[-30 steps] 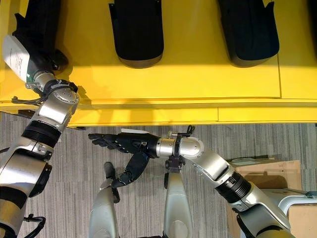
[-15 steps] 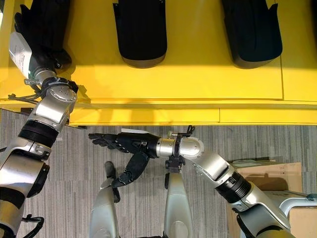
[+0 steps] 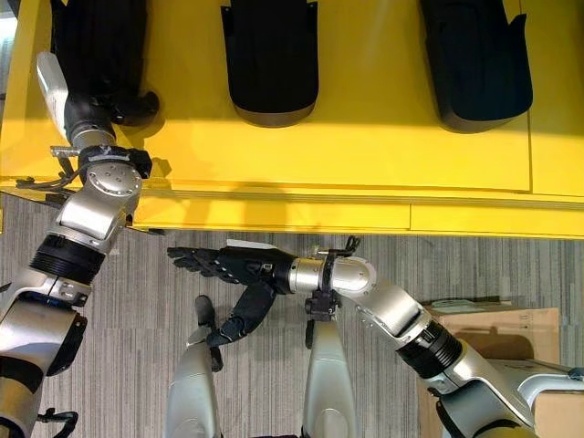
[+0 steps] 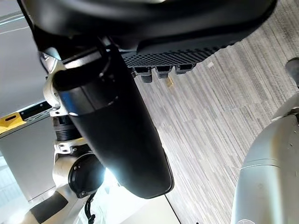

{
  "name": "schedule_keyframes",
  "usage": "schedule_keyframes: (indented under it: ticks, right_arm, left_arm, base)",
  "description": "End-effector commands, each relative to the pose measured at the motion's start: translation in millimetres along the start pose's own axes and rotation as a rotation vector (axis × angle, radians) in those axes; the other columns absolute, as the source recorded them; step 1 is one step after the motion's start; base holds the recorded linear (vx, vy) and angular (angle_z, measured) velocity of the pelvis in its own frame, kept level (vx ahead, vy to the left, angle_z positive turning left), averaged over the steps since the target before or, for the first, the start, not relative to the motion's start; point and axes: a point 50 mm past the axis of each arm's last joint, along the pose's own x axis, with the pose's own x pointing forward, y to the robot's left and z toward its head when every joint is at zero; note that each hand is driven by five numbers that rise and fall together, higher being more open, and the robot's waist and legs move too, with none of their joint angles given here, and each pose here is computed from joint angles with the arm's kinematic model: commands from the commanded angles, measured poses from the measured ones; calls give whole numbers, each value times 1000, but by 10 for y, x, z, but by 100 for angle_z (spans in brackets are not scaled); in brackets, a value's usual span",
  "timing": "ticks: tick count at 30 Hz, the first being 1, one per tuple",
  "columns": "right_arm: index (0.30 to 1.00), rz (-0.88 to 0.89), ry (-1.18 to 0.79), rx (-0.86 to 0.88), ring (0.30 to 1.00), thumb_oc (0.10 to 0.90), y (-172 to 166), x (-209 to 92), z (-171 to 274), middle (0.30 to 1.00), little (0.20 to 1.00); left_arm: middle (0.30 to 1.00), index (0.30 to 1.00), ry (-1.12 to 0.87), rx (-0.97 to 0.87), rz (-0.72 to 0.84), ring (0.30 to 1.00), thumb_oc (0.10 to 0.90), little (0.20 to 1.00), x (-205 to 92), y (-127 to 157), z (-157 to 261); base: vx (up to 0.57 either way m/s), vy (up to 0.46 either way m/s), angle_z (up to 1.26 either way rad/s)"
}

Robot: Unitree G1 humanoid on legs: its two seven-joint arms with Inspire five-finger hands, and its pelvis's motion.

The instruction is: Move parts from the plastic box to the shelf.

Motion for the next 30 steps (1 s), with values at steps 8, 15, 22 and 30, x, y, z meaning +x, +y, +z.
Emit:
schedule_keyframes:
  ticks: [8, 15, 22, 30]
  right_arm:
    - [1000, 59, -277, -97, 1000, 900, 115, 100, 513, 1000, 1000]
    - [1000, 61, -283, -92, 1000, 900, 116, 112, 531, 1000, 1000]
    - [1000, 63, -281, -88, 1000, 900, 123, 97, 516, 1000, 1000]
    - [1000, 57, -283, -75, 1000, 900, 119, 101, 512, 1000, 1000]
  left_arm:
    - [1000, 1000, 30, -212, -116, 1000, 900, 1000, -160, -228, 93]
    - [1000, 1000, 31, -143, 9, 1000, 900, 1000, -148, -137, 12]
    - [1000, 1000, -5, 63, -22, 1000, 900, 1000, -39, -50, -6]
    - [1000, 1000, -53, 150, -57, 1000, 900, 1000, -8, -53, 3]
  base:
    - [2, -16, 0]
    - [0, 0, 0]
    - [4, 9, 0]
    - [0, 0, 0]
